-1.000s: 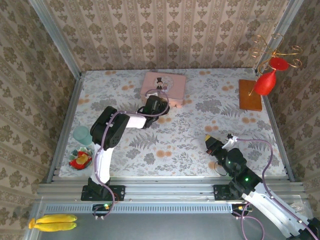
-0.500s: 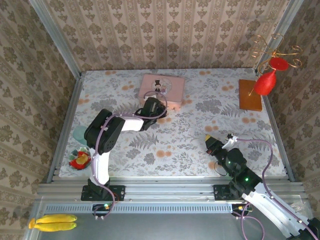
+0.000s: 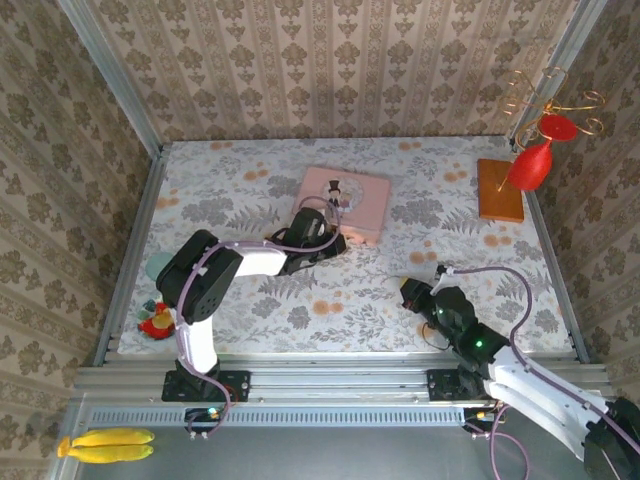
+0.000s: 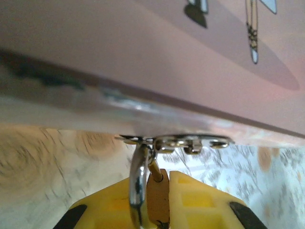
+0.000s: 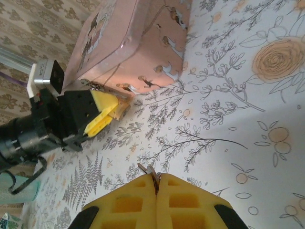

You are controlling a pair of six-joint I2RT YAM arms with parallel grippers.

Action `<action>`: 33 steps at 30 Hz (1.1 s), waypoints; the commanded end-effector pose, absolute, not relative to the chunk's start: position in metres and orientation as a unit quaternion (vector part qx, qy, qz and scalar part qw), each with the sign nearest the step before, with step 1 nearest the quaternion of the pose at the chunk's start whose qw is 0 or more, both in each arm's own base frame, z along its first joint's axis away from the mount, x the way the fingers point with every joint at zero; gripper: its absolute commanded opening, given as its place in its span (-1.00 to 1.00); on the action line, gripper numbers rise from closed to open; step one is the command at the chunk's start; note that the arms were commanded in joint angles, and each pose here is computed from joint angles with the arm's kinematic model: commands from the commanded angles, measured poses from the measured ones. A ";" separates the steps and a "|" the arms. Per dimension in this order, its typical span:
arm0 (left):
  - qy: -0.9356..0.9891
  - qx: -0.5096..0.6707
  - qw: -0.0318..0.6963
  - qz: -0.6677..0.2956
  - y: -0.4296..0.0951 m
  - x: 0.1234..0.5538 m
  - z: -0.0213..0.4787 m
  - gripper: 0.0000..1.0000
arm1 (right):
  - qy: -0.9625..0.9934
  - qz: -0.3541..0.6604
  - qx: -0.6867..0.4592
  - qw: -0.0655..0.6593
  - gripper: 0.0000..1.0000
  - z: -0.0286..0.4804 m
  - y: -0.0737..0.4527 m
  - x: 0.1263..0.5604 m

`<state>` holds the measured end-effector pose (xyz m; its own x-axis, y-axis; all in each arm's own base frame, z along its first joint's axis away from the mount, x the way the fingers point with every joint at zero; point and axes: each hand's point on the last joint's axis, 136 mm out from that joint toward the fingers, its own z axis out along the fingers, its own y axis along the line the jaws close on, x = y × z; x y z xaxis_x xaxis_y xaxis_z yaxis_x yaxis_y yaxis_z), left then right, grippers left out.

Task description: Unlock the padlock with the key

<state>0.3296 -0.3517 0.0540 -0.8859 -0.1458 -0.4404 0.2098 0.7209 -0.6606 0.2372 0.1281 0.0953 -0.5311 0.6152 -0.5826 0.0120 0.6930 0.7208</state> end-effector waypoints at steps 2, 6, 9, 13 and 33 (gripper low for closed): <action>0.864 0.049 0.243 -0.438 -0.371 0.307 0.093 -0.97 | 0.776 0.391 0.208 0.448 -1.00 0.126 0.144 0.254; 0.870 0.055 0.237 -0.429 -0.374 0.296 0.085 -0.86 | 0.780 0.398 0.212 0.434 -1.00 0.124 0.153 0.262; 0.882 0.065 0.245 -0.398 -0.365 0.288 0.075 -0.69 | 0.784 0.393 0.211 0.433 -1.00 0.124 0.155 0.265; 0.906 0.088 0.280 -0.304 -0.337 0.283 0.066 -0.49 | 0.790 0.379 0.208 0.435 -1.00 0.122 0.150 0.263; 0.909 0.161 0.334 -0.188 -0.358 0.296 0.059 0.12 | 0.788 0.367 0.210 0.447 -1.00 0.120 0.138 0.254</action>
